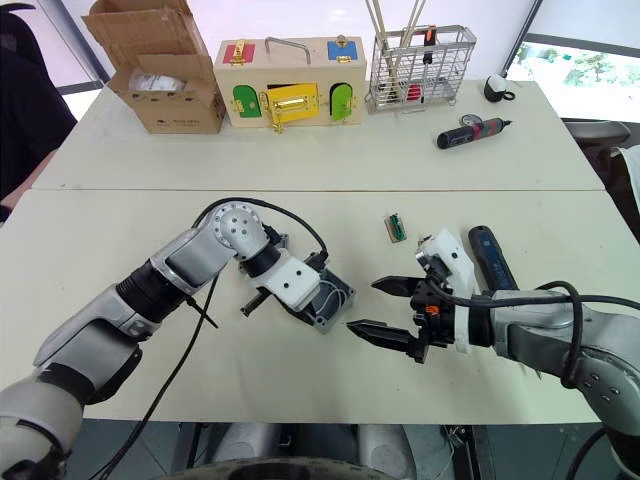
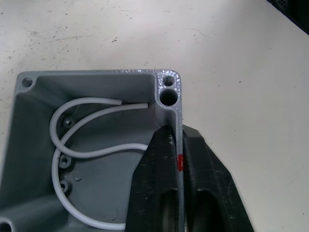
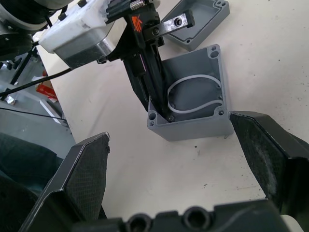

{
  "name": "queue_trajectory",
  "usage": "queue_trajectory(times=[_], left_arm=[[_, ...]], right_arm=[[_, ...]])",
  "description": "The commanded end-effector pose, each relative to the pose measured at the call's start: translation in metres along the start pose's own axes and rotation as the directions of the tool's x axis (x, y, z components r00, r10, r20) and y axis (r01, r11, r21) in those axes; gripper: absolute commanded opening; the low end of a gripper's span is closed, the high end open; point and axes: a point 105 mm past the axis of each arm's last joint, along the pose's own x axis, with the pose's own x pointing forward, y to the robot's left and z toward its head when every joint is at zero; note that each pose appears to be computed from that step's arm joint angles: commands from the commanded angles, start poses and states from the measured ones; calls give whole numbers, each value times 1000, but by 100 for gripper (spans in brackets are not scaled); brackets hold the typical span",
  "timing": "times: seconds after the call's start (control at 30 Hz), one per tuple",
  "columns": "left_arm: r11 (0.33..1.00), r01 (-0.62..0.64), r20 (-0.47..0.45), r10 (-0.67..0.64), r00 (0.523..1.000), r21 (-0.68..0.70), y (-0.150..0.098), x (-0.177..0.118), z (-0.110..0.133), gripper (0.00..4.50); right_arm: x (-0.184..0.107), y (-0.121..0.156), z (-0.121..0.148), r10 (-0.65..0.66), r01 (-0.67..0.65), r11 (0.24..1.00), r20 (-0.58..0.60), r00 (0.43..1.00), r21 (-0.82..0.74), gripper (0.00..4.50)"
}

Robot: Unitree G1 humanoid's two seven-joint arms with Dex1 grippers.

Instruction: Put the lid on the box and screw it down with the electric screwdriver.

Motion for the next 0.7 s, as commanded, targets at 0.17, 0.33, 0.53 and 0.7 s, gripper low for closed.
queue_trajectory(times=[0.17,0.33,0.53,0.7], left_arm=[[987,-159,52,160,986,-26,15,-29,10,386],[811,-492,137,552,823,-318,35,-110,14,386],[178,-639,-275,794,543,-748,22,-171,-51,386],[-291,-663,-650,653,389,-690,-12,-176,-99,386]], right_arm=[[-3,6,8,17,-17,999,19,1000,-38,450],[-8,5,25,51,-48,997,65,997,-55,450],[-10,7,47,115,-106,988,87,989,-109,450],[-7,3,46,112,-104,985,56,992,-138,450]])
